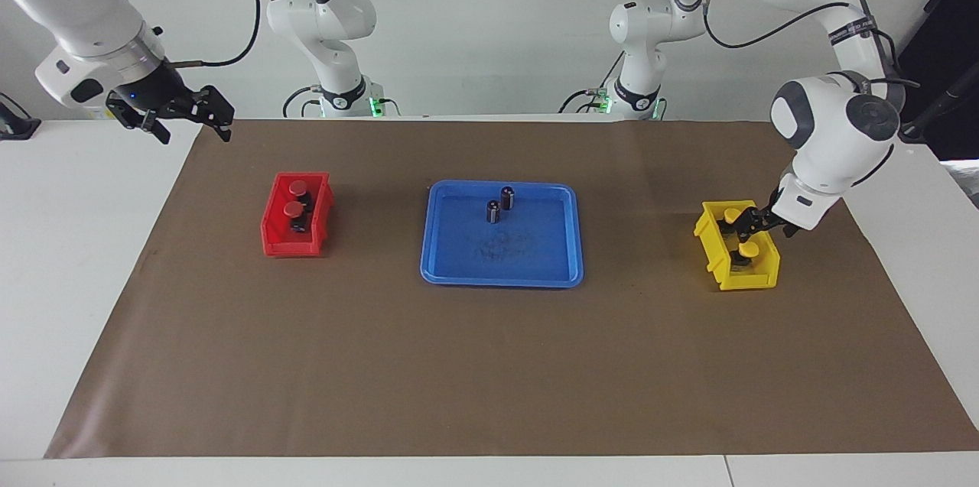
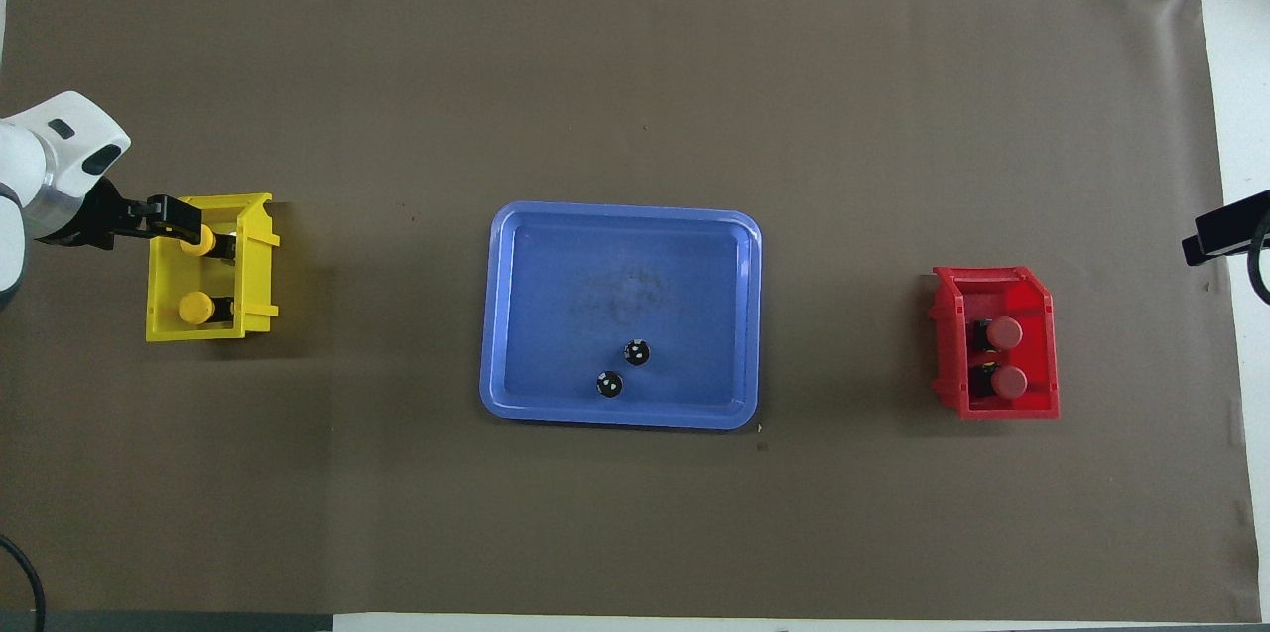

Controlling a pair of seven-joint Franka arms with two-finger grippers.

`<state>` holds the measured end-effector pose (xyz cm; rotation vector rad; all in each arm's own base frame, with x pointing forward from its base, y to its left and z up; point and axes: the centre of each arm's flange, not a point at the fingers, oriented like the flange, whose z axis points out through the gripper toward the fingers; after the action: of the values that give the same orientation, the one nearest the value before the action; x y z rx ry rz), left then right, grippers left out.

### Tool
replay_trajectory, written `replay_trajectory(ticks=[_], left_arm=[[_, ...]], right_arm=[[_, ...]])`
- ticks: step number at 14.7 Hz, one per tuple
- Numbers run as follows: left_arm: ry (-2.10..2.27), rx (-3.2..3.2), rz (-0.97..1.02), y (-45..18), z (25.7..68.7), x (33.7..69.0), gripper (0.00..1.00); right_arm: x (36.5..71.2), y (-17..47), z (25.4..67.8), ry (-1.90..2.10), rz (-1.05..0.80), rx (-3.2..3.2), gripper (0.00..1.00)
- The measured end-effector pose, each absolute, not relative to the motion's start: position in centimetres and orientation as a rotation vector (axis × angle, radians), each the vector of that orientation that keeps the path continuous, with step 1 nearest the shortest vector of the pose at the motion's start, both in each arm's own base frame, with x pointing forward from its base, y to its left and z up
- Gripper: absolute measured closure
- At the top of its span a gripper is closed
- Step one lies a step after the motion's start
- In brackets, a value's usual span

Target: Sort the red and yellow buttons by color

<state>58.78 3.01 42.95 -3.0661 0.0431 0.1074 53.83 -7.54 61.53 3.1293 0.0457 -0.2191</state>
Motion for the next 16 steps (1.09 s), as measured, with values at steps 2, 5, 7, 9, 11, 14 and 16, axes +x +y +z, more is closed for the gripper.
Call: replay_trajectory(ticks=[2,5,7,9,11,14,16], left_arm=[[0.071,-3.076,0.104,2.0,45.9,59.4,0.00],[0.112,-3.081,0.049,0.1,49.7,59.2,0.00],[0.117,-3.081,0.034,-0.2,52.3,58.0,0.00],[0.118,-3.093,0.041,-0.4,54.6,56.5,0.00],[0.112,-3.132,0.069,-0.7,57.0,55.2,0.00],[0.124,-3.142,0.102,-1.0,59.5,53.9,0.00],[0.137,-3.143,0.118,-1.4,60.6,53.3,0.00]], right_arm=[[53.8,-7.5,61.5,0.046,-0.219,3.129,0.00],[53.8,-7.5,61.5,0.046,-0.219,3.129,0.00],[53.8,-7.5,61.5,0.046,-0.219,3.129,0.00],[53.8,-7.5,61.5,0.046,-0.219,3.129,0.00],[53.8,-7.5,61.5,0.046,-0.219,3.129,0.00],[53.8,-7.5,61.5,0.046,-0.219,3.129,0.00],[53.8,-7.5,61.5,0.046,-0.219,3.129,0.00]])
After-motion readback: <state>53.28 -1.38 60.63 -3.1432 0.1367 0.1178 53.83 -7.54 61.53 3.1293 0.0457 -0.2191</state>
